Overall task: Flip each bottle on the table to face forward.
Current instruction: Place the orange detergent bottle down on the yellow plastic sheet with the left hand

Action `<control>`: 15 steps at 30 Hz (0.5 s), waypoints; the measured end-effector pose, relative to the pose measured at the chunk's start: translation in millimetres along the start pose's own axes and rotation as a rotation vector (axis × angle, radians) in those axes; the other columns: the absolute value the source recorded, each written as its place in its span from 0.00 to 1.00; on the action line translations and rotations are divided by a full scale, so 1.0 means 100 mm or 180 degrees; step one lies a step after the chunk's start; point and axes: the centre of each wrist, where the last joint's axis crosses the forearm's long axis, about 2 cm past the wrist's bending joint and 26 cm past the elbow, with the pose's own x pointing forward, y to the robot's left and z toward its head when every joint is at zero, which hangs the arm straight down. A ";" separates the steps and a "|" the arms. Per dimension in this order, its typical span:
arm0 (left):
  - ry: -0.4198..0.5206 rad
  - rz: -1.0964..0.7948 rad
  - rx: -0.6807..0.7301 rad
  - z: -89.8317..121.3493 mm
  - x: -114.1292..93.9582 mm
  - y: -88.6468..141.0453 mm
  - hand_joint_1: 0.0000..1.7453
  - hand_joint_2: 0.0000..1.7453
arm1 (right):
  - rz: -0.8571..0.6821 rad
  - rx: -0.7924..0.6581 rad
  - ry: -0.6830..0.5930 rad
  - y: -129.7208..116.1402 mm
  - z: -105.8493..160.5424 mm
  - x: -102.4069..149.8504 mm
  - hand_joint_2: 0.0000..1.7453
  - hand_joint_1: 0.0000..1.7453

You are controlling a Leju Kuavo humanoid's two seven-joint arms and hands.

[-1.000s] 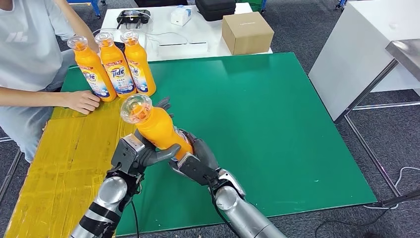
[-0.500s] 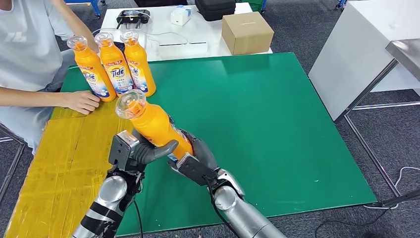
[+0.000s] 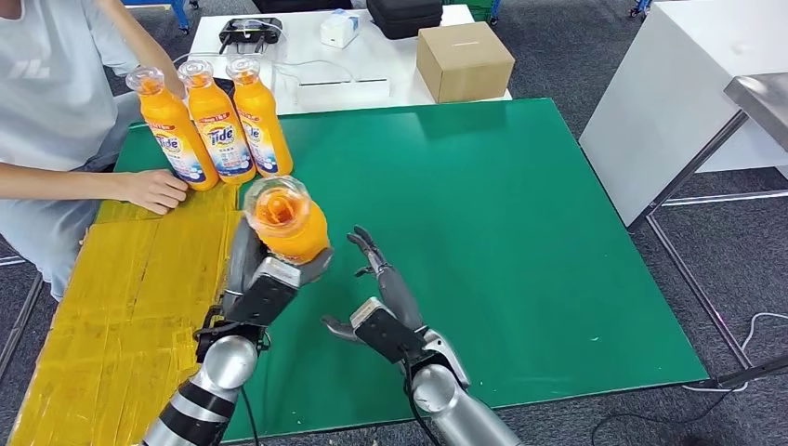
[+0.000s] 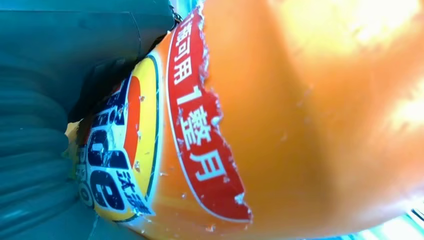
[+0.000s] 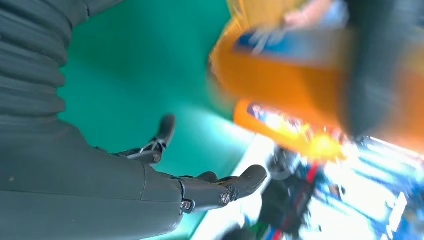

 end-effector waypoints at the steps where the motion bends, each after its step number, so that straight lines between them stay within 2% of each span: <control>1: -0.0083 -0.0504 0.0115 0.00 0.01 0.02 1.00 1.00 | -0.0025 -0.0101 -0.0036 -0.04 0.03 0.03 1.00 0.00; 5: -0.0292 -0.2319 0.0215 -0.02 -0.05 0.08 1.00 1.00 | -0.0122 -0.0457 -0.0198 -0.24 0.14 0.15 0.00 0.00; 6: -0.0247 -0.2648 0.0165 -0.02 -0.11 0.09 1.00 1.00 | -0.0136 -0.0522 -0.0247 -0.28 0.17 0.19 0.00 0.00; 8: 0.0042 -0.3063 0.0086 -0.03 -0.26 0.14 1.00 1.00 | -0.0147 -0.0635 -0.0364 -0.36 0.23 0.26 0.00 0.00; 10: 0.0388 -0.3277 0.0045 -0.05 -0.42 0.20 1.00 1.00 | -0.0140 -0.0720 -0.0483 -0.41 0.30 0.34 0.00 0.00; 12: 0.0500 -0.3458 -0.0042 -0.05 -0.56 0.26 1.00 1.00 | -0.0132 -0.0786 -0.0587 -0.45 0.35 0.41 0.00 0.00; 15: 0.0595 -0.3681 -0.0231 -0.02 -0.70 0.32 1.00 1.00 | -0.0104 -0.0865 -0.0702 -0.50 0.40 0.49 0.75 0.00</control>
